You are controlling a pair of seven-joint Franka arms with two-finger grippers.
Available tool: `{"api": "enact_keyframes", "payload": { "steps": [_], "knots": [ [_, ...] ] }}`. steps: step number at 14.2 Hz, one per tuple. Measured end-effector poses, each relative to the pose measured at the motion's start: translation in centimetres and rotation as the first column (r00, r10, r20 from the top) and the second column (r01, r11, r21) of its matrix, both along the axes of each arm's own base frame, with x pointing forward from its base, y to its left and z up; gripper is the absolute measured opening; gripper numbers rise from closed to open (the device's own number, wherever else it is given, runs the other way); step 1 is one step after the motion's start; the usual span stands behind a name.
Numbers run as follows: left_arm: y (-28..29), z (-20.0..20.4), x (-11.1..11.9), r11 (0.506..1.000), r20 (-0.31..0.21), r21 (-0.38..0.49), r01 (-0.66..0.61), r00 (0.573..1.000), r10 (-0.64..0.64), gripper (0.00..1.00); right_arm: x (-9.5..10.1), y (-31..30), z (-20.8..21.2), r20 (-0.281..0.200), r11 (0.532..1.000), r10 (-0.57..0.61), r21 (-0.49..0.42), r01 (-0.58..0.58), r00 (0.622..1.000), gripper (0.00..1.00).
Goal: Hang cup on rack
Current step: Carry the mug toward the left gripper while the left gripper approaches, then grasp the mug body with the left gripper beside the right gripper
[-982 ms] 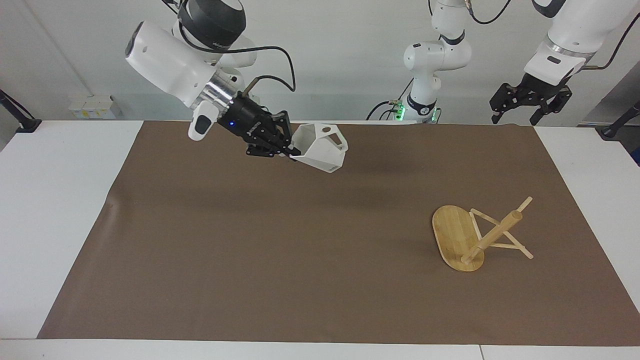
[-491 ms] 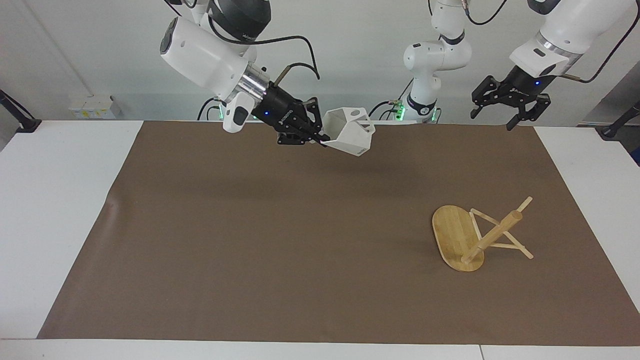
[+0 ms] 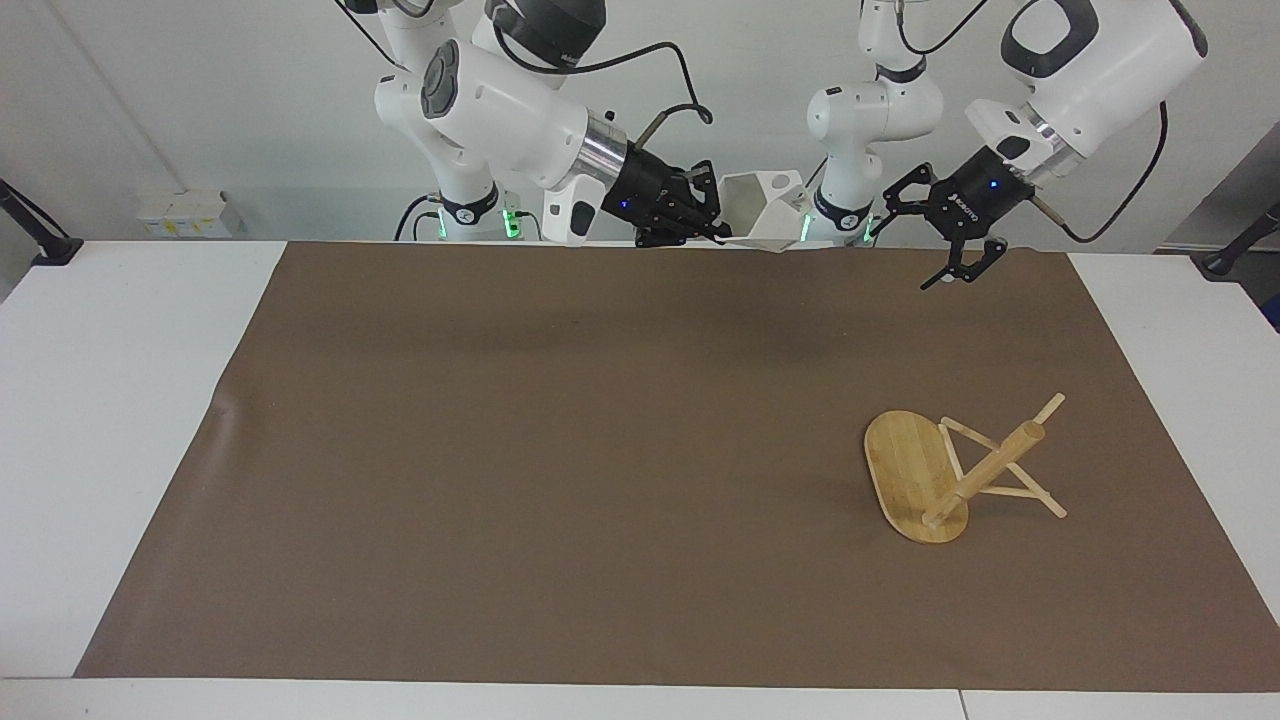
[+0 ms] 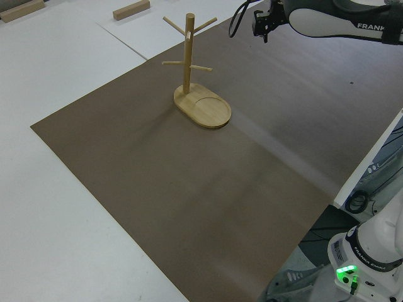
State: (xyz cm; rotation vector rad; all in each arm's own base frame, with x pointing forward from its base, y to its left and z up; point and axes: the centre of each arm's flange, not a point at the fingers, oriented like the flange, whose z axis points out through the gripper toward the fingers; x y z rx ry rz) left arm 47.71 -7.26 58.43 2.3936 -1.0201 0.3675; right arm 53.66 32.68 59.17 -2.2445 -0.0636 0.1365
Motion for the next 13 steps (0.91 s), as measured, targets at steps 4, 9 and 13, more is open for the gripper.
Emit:
{"api": "enact_keyframes", "payload": {
  "steps": [4, 9, 13],
  "knots": [
    [-0.5, -0.1, -0.1, 0.993, 0.073, -0.003, 0.122, 0.990, -0.122, 1.00, -0.2, 0.1, -0.9, -0.027, 1.000, 0.018, -0.009, -0.018, 0.999, 0.05],
    [-2.8, -0.3, -0.6, 0.972, 0.117, -0.011, 0.234, 0.966, -0.231, 1.00, -0.3, 0.3, -0.9, -0.027, 1.000, 0.022, -0.008, -0.022, 0.999, 0.05],
    [-5.3, -2.2, -2.2, 0.965, 0.106, -0.125, 0.229, 0.970, -0.217, 1.00, -1.3, 2.1, -0.5, -0.007, 0.999, 0.036, 0.004, -0.036, 0.999, 0.05]
  ]
}}
